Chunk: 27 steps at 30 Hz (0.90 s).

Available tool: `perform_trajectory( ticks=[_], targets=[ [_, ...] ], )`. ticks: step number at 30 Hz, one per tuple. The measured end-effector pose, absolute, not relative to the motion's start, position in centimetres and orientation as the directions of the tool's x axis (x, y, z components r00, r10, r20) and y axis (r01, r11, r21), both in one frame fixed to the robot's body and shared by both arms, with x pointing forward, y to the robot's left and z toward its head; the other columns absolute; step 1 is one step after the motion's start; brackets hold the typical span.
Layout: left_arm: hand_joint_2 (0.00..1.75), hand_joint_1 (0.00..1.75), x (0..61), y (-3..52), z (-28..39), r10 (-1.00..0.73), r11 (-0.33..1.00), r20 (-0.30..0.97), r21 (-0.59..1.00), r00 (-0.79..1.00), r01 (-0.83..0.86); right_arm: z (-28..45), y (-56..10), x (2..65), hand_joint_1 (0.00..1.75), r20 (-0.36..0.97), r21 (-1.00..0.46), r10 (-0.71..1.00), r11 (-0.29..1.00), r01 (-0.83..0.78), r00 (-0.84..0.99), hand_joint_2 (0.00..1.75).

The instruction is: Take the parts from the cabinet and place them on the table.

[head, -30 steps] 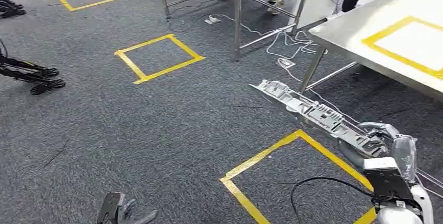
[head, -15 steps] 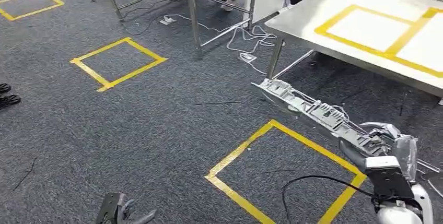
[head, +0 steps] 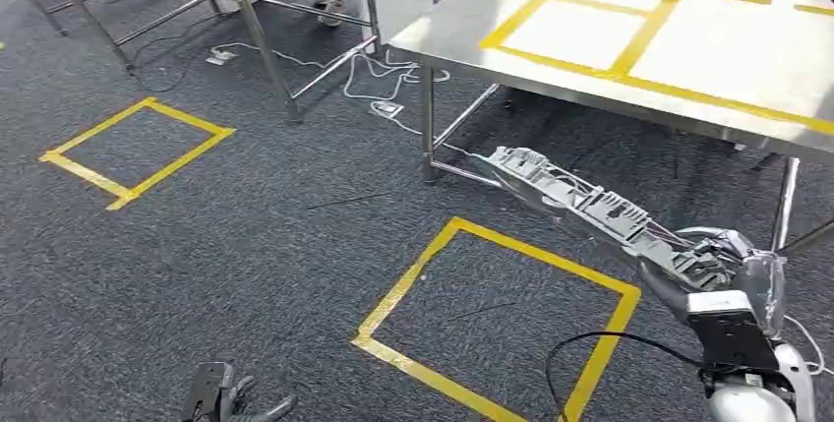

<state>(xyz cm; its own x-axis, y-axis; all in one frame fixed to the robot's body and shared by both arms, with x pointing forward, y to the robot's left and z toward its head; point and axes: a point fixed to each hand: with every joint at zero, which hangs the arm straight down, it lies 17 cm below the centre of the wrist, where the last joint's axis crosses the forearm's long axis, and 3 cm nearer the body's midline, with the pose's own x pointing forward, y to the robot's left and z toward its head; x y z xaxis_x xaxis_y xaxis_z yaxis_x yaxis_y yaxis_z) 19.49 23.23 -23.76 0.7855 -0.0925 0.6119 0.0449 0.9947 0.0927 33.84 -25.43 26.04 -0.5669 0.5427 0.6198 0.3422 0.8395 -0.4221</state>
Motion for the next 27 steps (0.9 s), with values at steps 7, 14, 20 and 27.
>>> perform_trajectory(
  ticks=[7,14,20,27],
  targets=[
    [1.75,0.0,20.0,23.2,-23.6,-0.087,0.995,0.62,0.09,0.78,0.04,26.7,-25.5,34.0,1.75,0.586,-0.437,0.57,0.821,0.368,-0.576,1.75],
    [1.75,0.0,19.5,23.1,-23.7,-0.087,0.996,0.615,0.083,0.784,0.045,27.2,-25.9,34.2,1.75,0.547,-0.464,0.613,0.789,0.403,-0.57,1.75],
    [1.75,0.0,19.7,23.2,-23.7,-0.083,0.996,0.617,0.079,0.782,0.043,27.9,-26.9,34.3,1.75,0.501,-0.49,0.663,0.747,0.449,-0.556,1.75],
    [1.75,0.0,19.8,23.2,-23.6,-0.075,0.996,0.618,0.078,0.782,0.035,28.8,-27.6,34.4,1.75,0.491,-0.48,0.67,0.741,0.47,-0.556,1.75]
  ],
)
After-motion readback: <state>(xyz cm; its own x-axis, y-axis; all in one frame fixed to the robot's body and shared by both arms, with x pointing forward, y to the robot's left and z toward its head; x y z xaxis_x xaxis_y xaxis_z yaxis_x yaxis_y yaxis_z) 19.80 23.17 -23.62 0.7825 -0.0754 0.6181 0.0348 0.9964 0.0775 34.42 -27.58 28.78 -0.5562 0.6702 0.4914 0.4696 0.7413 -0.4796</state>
